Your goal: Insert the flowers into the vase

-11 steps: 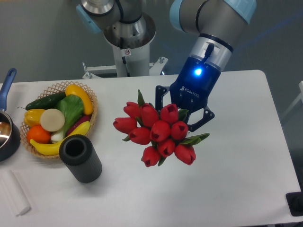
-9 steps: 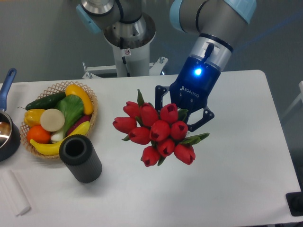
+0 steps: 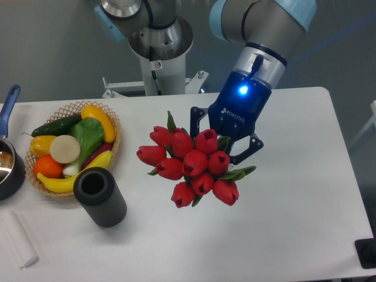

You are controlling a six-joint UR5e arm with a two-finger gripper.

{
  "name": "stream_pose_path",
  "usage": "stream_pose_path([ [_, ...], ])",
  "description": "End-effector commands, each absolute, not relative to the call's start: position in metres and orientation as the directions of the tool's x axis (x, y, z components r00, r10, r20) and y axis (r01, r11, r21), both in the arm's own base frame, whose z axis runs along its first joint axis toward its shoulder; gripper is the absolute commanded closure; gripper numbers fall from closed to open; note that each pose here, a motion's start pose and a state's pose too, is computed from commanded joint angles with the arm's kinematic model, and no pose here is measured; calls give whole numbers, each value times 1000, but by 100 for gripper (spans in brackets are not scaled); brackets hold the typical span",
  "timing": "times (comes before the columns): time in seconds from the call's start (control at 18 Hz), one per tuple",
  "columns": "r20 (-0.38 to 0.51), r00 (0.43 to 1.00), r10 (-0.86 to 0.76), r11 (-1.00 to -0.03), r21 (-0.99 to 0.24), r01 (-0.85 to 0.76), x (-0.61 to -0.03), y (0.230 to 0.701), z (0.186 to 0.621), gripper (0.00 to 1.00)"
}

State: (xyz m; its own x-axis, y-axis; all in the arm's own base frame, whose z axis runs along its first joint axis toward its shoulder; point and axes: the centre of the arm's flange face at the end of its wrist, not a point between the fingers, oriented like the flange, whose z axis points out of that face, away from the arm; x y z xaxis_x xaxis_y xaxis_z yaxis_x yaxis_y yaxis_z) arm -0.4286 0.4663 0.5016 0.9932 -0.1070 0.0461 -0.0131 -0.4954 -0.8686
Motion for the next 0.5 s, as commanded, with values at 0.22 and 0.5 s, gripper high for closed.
stream_pose_path([
  [0.22,45,993,-107,-495,-869,-14,-429,467,502,64],
  [0.5,37,990,-133,-489,-871,-33,-423,479,496,64],
])
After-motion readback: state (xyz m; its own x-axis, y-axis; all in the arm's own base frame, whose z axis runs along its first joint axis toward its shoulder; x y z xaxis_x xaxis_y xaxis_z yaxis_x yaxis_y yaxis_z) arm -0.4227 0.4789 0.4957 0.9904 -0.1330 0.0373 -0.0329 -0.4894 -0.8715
